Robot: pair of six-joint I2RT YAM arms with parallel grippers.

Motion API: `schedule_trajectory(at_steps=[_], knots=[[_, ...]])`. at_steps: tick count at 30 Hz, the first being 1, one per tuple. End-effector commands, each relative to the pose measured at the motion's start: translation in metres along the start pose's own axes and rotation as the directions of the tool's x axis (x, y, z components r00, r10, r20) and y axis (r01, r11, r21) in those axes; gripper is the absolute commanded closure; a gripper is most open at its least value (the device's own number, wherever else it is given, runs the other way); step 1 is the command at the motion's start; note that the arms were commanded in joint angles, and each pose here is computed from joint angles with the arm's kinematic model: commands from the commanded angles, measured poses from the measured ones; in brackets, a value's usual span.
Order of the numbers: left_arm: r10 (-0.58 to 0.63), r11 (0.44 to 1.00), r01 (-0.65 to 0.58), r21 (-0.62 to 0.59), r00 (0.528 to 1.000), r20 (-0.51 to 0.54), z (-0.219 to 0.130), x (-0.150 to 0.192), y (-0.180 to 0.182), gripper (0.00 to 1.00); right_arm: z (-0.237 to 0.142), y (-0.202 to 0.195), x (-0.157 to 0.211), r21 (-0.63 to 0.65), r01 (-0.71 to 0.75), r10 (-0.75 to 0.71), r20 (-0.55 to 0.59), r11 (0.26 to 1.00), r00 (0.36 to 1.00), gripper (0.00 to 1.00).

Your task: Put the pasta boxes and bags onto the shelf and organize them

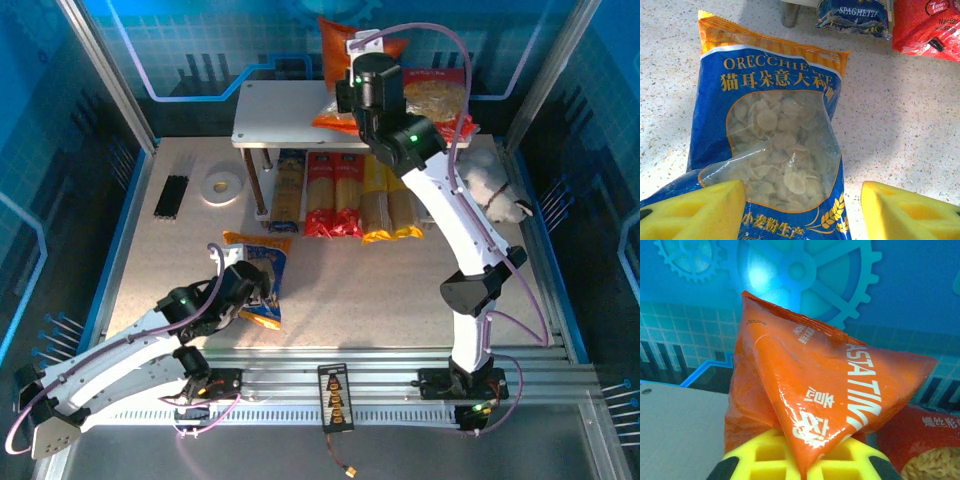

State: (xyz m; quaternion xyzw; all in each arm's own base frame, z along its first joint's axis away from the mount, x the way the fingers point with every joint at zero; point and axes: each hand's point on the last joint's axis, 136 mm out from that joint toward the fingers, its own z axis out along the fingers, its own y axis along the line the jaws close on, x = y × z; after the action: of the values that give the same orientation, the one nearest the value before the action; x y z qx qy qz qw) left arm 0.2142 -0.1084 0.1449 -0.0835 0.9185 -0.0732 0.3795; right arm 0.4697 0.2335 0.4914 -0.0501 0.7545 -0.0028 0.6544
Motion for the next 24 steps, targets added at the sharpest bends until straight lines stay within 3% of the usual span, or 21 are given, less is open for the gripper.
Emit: schedule_trajectory(at_steps=[1, 13, 16, 18, 21, 24], knots=[[0.007, 1.0, -0.007, -0.02, 1.0, 0.004, 0.001, 0.001, 0.007, 0.37, -0.008, -0.016, -0.041, 0.028, -0.116, 0.111, 0.141, 0.993, 0.984, 1.0], [0.004, 1.0, -0.004, -0.025, 1.0, -0.003, 0.003, 0.003, 0.01, 0.36, 0.0, -0.02, -0.01, 0.071, -0.11, 0.104, 0.088, 0.991, 0.991, 1.0], [0.001, 1.0, -0.001, -0.021, 1.0, -0.004, 0.003, 0.004, 0.009, 0.35, 0.0, -0.02, -0.003, 0.077, -0.111, 0.106, 0.072, 0.991, 0.992, 0.84], [-0.001, 1.0, 0.001, -0.022, 1.0, -0.005, 0.003, 0.004, 0.009, 0.35, -0.001, -0.021, -0.001, 0.073, -0.119, 0.113, 0.073, 0.99, 0.991, 0.66], [0.001, 1.0, -0.001, -0.023, 1.0, -0.008, 0.003, 0.005, 0.009, 0.36, -0.007, -0.022, -0.003, 0.058, -0.128, 0.123, 0.081, 0.99, 0.989, 0.47], [0.001, 1.0, -0.002, -0.025, 1.0, -0.011, 0.003, 0.005, 0.01, 0.35, -0.016, -0.026, -0.011, 0.04, -0.141, 0.137, 0.097, 0.989, 0.986, 0.42]])
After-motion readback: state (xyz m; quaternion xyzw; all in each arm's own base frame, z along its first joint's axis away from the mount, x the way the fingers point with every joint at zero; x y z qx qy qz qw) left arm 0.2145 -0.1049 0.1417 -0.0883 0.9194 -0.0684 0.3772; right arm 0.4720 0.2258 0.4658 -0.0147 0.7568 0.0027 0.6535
